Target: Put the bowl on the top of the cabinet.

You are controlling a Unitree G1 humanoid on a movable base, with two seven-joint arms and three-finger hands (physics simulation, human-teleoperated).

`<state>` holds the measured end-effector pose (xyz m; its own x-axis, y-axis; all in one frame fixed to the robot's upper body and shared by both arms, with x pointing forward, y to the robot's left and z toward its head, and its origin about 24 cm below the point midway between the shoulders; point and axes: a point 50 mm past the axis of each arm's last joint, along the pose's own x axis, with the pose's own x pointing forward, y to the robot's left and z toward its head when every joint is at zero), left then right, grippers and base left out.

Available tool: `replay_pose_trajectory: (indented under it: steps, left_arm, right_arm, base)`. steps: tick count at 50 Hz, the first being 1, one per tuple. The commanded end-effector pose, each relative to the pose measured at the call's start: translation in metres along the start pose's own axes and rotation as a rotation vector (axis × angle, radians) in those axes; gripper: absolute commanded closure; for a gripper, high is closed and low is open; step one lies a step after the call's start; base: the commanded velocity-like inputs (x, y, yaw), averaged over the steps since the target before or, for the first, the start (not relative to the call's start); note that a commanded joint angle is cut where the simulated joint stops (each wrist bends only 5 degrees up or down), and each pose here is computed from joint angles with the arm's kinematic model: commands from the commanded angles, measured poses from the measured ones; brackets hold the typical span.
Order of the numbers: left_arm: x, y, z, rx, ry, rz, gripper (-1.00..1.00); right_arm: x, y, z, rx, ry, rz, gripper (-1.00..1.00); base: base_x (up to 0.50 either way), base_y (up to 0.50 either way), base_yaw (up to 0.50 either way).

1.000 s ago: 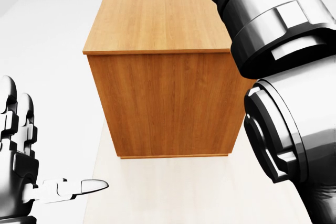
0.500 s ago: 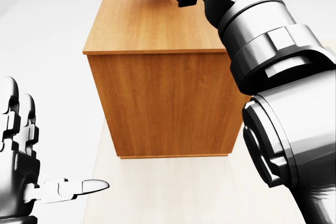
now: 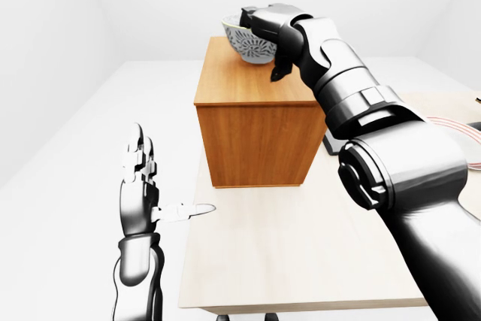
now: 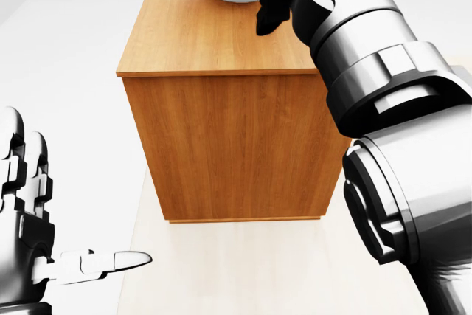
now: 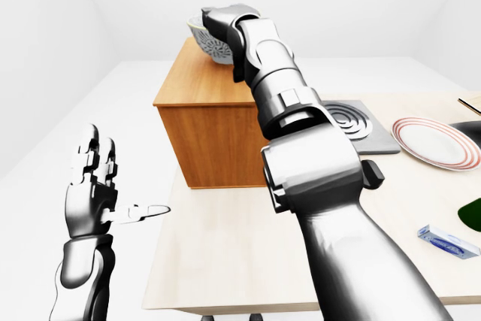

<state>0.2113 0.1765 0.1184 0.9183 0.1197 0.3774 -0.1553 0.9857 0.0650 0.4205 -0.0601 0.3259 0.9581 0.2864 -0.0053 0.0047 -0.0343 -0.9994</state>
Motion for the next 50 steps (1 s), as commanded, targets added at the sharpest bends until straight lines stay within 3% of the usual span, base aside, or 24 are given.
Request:
replay_pose_trajectory:
  steps: [1,12,21,23,24,28,32,33,35,38,43,50]
  left_arm:
    - [0.001,0.001,0.0,0.001,-0.001,0.005,-1.0]
    - [0.0,0.0,-0.002,0.0,0.009,-0.002,-1.0]
    - [0.0,-0.001,-0.001,-0.001,0.002,-0.005,-1.0]
    - [0.0,-0.001,-0.001,-0.001,0.002,-0.005,-1.0]
    - [0.0,-0.001,0.001,-0.002,-0.003,-0.005,-1.0]
    - [-0.001,-0.002,0.001,-0.004,-0.003,-0.008,-1.0]
    - [-0.001,-0.002,0.001,-0.004,-0.003,-0.008,-1.0]
    - [-0.001,-0.002,0.0,-0.006,0.002,-0.01,-1.0]
    - [-0.001,-0.001,-0.001,-0.006,0.004,-0.01,-1.0]
    - [-0.001,-0.002,-0.002,-0.006,0.009,-0.017,-1.0]
    - [-0.001,-0.001,0.002,-0.009,-0.007,-0.013,-1.0]
    - [-0.001,-0.003,0.002,-0.009,-0.006,-0.02,-1.0]
  right_arm:
    - [-0.001,-0.002,-0.002,-0.028,0.012,-0.007,-1.0]
    - [-0.006,-0.024,-0.007,-0.071,0.038,-0.028,-1.0]
    - [-0.023,-0.067,-0.029,-0.137,0.123,-0.099,-1.0]
    - [-0.023,-0.067,-0.029,-0.137,0.124,-0.1,-1.0]
    - [-0.03,-0.082,-0.032,-0.096,0.122,-0.139,-1.0]
    - [-0.039,-0.1,-0.041,-0.11,0.156,-0.173,-1.0]
    - [-0.039,-0.1,-0.041,-0.11,0.156,-0.173,-1.0]
    - [-0.054,-0.121,-0.053,-0.125,0.202,-0.214,-1.0]
    - [-0.054,-0.122,-0.053,-0.127,0.205,-0.219,-1.0]
    - [-0.081,-0.156,-0.071,-0.129,0.268,-0.31,-1.0]
    - [-0.102,-0.175,-0.089,-0.17,0.353,-0.358,-1.0]
    - [-0.118,-0.179,-0.116,-0.176,0.441,-0.377,-1.0]
  base:
    - [0.0,0.0,0.0]
    - [0.0,0.0,0.0]
    - [0.0,0.0,0.0]
    - [0.0,0.0,0.0]
    - [0.0,0.0,0.0]
    - [0.0,0.0,0.0]
    - [0.0,0.0,0.0]
    - [0.0,0.0,0.0]
    - [0.0,0.0,0.0]
    - [0.0,0.0,0.0]
    - [0.0,0.0,0.0]
    - [0.0,0.0,0.0]
